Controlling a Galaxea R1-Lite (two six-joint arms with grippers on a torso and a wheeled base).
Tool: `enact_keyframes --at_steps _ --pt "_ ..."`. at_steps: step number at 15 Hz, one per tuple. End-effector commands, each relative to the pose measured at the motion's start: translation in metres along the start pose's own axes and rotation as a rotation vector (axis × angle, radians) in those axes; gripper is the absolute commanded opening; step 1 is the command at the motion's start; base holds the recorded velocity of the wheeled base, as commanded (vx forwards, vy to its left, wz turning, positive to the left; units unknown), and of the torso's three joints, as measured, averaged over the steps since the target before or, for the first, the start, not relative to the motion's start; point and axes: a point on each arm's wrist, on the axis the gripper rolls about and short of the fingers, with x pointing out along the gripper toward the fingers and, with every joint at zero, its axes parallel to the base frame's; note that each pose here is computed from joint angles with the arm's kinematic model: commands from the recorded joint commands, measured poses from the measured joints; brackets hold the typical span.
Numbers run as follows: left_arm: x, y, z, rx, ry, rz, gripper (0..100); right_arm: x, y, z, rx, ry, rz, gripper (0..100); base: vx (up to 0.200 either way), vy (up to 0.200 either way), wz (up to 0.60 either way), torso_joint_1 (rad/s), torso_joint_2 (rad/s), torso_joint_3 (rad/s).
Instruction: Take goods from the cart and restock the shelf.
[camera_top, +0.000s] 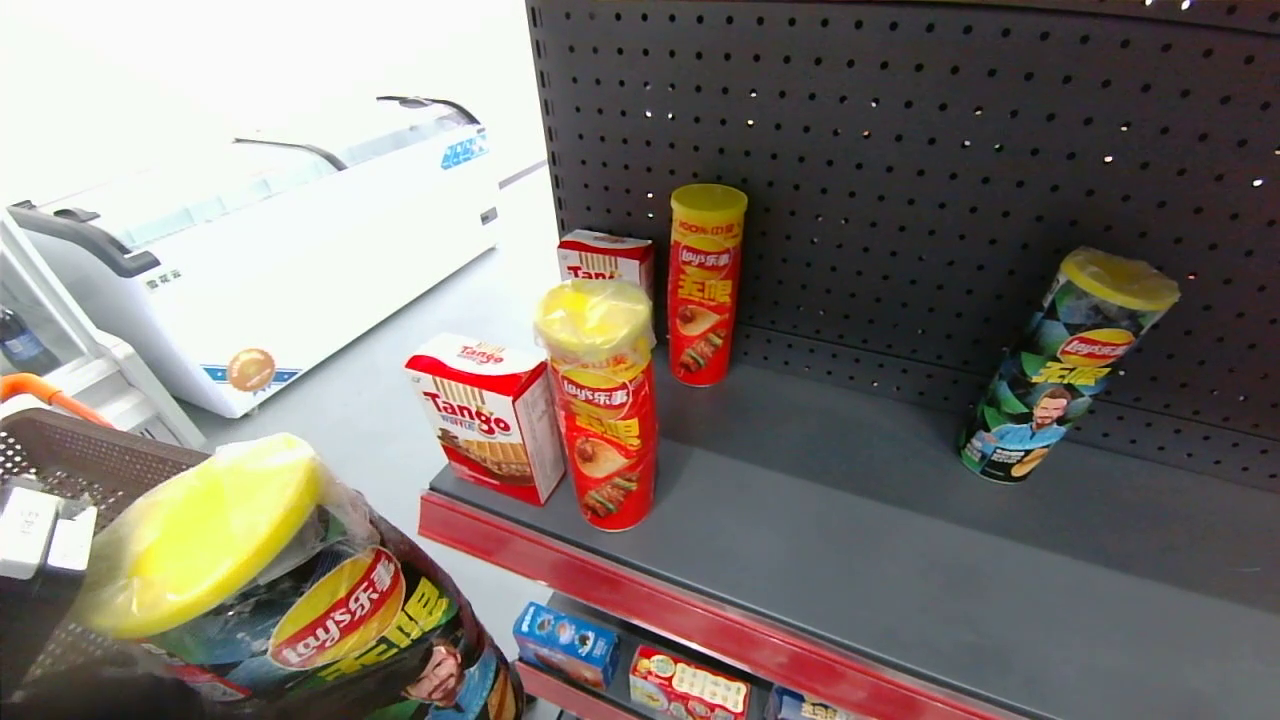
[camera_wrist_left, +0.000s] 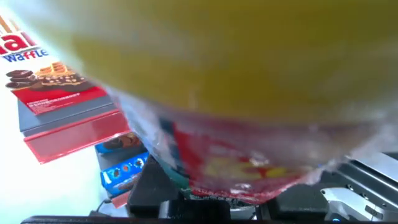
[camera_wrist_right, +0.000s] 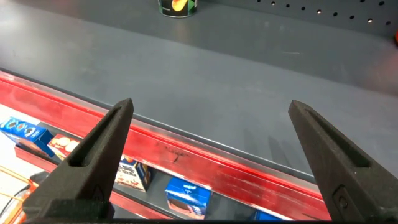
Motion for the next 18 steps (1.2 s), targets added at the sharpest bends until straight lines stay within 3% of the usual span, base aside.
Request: enact_keyframes --at_steps 1,10,18 --pt "0.0007 -0.0003 0.0006 0.001 0.000 -0.005 0 0.0001 0.0000 0.0001 -0.001 0.001 0.000 100 0.000 0.000 -0.60 0.002 0.01 0.002" --pt "0.0004 0.0008 0.0003 -0.002 -0.001 0.005 0 0.0001 0.0000 0.0001 0.002 0.001 0.000 100 0.000 0.000 -0.60 0.002 0.00 0.004" --pt "-0.0010 0.0035 -0.0003 -0.007 -0.001 0.033 0 0.0001 0.0000 0.0001 0.001 0.001 0.000 100 0.000 0.000 0.00 0.000 0.00 0.000"
